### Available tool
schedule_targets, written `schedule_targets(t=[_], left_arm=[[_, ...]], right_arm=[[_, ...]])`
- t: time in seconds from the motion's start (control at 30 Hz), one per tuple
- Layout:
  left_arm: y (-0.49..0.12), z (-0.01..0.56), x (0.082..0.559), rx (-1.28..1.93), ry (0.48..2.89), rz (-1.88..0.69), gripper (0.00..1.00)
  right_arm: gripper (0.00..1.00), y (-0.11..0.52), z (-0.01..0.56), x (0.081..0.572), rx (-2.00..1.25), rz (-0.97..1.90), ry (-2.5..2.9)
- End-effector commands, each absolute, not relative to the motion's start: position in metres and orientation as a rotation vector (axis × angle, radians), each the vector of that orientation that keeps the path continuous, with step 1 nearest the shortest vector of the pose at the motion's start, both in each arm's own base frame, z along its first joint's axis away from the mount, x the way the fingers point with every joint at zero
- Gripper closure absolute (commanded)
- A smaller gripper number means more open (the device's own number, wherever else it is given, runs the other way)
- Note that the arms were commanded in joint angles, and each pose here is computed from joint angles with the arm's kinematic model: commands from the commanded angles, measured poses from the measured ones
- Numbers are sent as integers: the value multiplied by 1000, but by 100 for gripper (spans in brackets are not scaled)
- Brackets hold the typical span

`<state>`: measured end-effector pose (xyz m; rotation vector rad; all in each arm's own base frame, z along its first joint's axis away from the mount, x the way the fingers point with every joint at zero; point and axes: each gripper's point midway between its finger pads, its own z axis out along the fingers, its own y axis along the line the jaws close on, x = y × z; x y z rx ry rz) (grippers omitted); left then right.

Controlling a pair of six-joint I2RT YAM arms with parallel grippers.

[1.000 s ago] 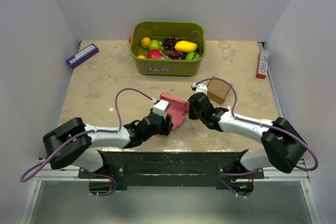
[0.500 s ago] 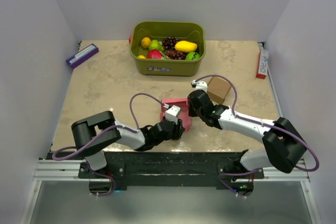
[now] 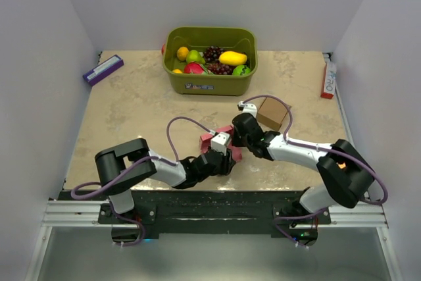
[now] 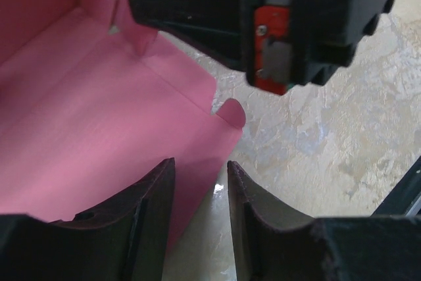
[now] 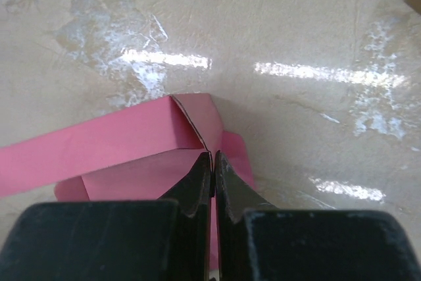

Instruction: Fold the paper box

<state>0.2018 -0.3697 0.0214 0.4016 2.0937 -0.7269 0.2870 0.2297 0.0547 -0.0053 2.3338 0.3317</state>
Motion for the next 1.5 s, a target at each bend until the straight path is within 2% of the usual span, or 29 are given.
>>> schedule_targets(t=[0.0,0.13,0.23,0.27,0.33,0.37,0.53,0.67,0.8,0.93,1.17,1.47], left_arm=[[-339,-29,184,469,2270,-574,57],[-336,-29,182,448,2281,-574,58],[-332,-31,178,440,2300,-580,58],[-332,-31,176,440,2304,-586,59],[-330,-31,173,445,2309,-598,59],[-328,-32,172,447,2312,-602,59],[-326,-24,163,510,2275,-670,60],[-326,-18,153,564,2234,-753,61],[-327,-18,150,592,2234,-766,62],[-327,-21,151,582,2251,-762,62],[-326,-21,152,574,2257,-766,63],[-329,-21,150,593,2248,-790,64]], right_arm=[[100,242,41,276,29,415,2392],[99,238,46,273,31,405,2393],[82,234,67,270,27,425,2363],[70,232,73,269,27,420,2352],[60,224,95,270,24,411,2311],[51,221,102,271,27,405,2301],[37,193,141,278,57,392,2228],[36,175,134,287,62,336,2230],[39,165,110,286,61,264,2266],[44,160,90,277,69,243,2307],[46,144,71,255,90,219,2348],[47,173,67,251,-86,393,2339]])
